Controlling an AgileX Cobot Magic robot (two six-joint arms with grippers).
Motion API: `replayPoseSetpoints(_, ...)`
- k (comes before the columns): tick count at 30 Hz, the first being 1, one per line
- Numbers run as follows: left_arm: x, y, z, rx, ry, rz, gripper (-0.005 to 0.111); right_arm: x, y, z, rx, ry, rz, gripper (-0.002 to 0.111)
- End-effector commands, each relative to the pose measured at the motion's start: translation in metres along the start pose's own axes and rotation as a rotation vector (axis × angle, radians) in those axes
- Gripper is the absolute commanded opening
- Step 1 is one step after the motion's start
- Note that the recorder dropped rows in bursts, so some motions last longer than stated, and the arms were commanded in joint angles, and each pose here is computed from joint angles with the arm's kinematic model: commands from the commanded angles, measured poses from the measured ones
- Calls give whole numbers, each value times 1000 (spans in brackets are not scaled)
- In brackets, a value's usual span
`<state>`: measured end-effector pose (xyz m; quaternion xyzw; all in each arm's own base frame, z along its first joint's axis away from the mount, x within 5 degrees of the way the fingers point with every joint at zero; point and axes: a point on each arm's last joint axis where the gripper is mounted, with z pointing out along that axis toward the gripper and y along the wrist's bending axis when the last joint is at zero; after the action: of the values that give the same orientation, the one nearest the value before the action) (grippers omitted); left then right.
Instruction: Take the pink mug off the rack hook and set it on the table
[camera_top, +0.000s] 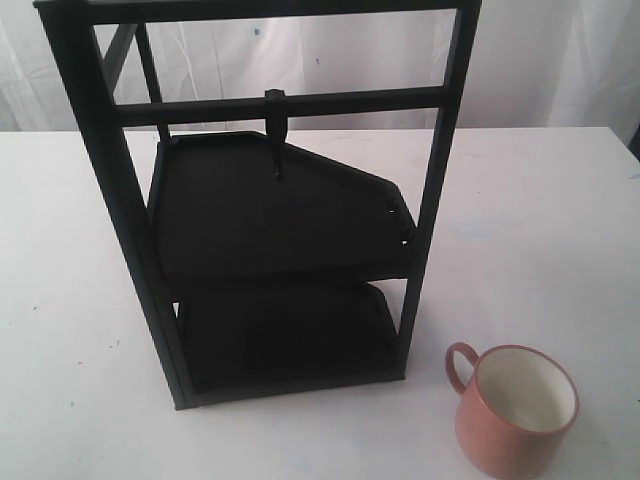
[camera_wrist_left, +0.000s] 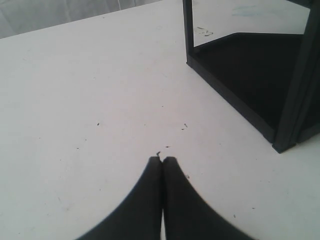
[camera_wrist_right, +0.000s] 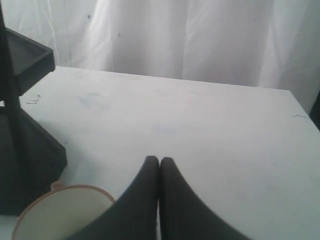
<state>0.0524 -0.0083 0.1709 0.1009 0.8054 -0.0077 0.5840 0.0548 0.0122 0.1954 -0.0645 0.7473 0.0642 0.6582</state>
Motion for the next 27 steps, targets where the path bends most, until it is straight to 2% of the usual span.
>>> replayPoseSetpoints(1,1,0,0,0,-1,0,0,2,-4,0,71,2,-2,0)
replayPoseSetpoints(6,1,0,0,0,-1,0,0,2,-8,0,139,1,7,0)
replayPoseSetpoints(27,1,0,0,0,-1,0,0,2,-8,0,144,1,8,0)
